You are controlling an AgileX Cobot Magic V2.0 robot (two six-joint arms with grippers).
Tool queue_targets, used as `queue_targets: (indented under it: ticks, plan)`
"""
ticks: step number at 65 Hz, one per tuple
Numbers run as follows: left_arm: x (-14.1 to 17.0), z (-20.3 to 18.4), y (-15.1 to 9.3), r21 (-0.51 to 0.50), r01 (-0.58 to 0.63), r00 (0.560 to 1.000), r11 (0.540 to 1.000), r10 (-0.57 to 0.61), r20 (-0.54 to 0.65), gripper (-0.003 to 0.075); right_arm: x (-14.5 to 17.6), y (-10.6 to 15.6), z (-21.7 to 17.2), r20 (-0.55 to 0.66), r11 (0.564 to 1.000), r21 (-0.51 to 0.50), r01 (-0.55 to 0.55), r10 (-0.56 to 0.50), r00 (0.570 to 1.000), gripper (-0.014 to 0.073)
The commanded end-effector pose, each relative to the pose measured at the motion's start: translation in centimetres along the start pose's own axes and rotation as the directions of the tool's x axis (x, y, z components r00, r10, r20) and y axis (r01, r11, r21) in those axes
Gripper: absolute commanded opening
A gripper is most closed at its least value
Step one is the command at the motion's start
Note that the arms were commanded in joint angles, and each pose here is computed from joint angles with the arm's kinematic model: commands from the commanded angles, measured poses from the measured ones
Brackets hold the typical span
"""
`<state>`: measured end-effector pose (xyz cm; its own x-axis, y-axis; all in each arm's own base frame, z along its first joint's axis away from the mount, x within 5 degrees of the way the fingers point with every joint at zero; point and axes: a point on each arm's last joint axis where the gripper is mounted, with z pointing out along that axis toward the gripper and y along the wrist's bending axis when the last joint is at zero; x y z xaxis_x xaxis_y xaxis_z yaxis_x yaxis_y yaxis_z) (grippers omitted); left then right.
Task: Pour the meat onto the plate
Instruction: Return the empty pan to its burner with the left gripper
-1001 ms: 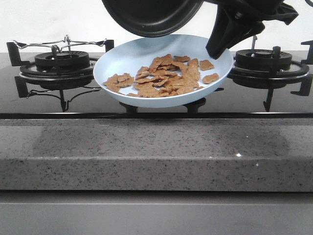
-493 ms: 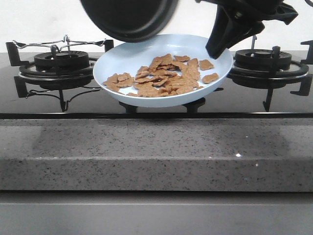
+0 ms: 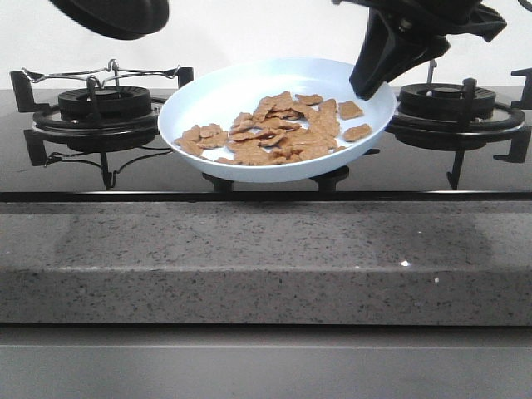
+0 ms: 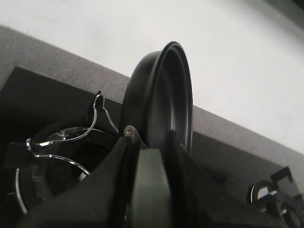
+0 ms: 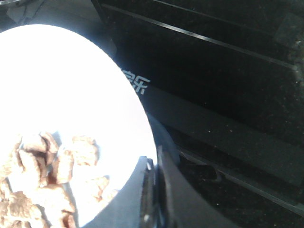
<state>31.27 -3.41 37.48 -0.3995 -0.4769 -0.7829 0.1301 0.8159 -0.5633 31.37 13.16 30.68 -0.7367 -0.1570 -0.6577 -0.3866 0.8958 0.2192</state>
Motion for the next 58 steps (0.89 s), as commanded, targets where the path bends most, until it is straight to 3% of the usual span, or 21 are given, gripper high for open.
queue_targets:
  ticks: [1, 23, 41, 58]
  plan:
    - [-1.9, -0.3, 0.3, 0.05, 0.176, 0.982, 0.983, -0.178, 0.06, -0.002, -1.6, 0.5, -1.8, 0.121, 1.0, -0.006, 0.002, -0.001, 0.993, -0.0069]
    - [-1.2, 2.7, 5.0, 0.104, 0.406, 0.914, 0.908, -0.399, -0.08, -0.002, -1.6, 0.5, -1.8, 0.121, 1.0, -0.006, 0.002, -0.001, 0.993, -0.0069]
    - [-0.4, 4.3, 7.1, 0.125, 0.513, 0.856, 0.849, -0.496, -0.141, -0.002, -1.6, 0.5, -1.8, 0.121, 1.0, -0.006, 0.002, -0.001, 0.993, -0.0069]
    - [0.6, 5.5, 8.1, 0.113, 0.546, 0.831, 0.83, -0.52, -0.196, -0.0016, -1.6, 0.5, -1.8, 0.121, 1.0, -0.006, 0.002, -0.001, 0.993, -0.0069]
